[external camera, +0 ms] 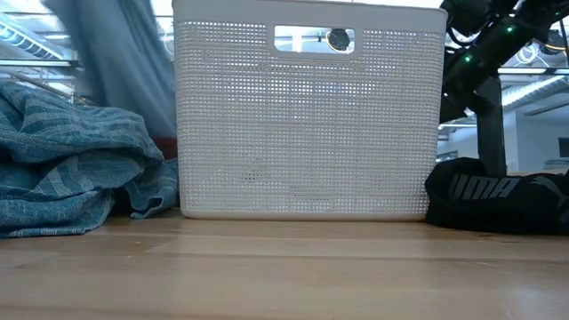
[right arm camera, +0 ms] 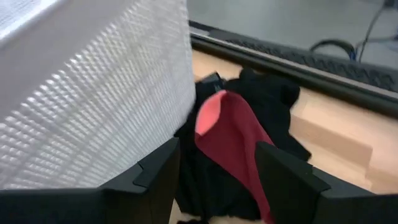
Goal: Sort clothes
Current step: Move the gray and white shirt to the middle left of the table
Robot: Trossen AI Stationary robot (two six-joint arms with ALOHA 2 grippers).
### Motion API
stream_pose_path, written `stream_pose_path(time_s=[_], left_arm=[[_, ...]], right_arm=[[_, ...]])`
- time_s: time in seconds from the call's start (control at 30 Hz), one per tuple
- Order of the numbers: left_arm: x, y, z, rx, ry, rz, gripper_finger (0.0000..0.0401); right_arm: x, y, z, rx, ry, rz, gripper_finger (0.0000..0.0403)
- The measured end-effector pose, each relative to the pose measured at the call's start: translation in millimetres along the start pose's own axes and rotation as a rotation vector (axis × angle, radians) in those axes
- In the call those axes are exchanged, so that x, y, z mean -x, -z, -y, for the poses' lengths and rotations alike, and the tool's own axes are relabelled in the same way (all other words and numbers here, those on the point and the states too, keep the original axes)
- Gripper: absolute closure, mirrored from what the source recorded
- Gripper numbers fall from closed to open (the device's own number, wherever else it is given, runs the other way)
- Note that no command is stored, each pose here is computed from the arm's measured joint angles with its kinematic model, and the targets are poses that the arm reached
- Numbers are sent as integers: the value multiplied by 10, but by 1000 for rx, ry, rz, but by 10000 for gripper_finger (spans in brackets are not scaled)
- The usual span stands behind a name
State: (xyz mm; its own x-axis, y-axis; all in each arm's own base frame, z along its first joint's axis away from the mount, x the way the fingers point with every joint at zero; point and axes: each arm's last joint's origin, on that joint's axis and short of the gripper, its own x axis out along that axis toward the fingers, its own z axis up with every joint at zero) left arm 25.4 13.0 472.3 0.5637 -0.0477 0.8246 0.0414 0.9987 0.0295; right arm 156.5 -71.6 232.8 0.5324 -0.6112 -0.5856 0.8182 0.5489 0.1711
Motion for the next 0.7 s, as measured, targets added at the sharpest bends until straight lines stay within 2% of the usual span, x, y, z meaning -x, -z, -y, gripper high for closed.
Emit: stream_pose_path(time_s=[0.17, 0.3, 0.53, 0.6, 0.7], left_arm=[[4, 72, -95, 92, -81, -62, 398], [14, 146, -191, 116, -161, -120, 398], [-74, 299, -521, 138, -259, -130, 398], [-129, 357, -659, 178, -285, -144, 398], [-243, 435, -843, 239, -259, -150, 398]], right_arm=[[6, -85, -44, 99, -39, 86, 207], [81, -285, -129, 147, -126, 277, 207], [340, -766, -378, 153, -561, 692, 206], [323, -877, -463, 152, -620, 752, 206], [150, -1008, -624, 175, -628, 735, 206]])
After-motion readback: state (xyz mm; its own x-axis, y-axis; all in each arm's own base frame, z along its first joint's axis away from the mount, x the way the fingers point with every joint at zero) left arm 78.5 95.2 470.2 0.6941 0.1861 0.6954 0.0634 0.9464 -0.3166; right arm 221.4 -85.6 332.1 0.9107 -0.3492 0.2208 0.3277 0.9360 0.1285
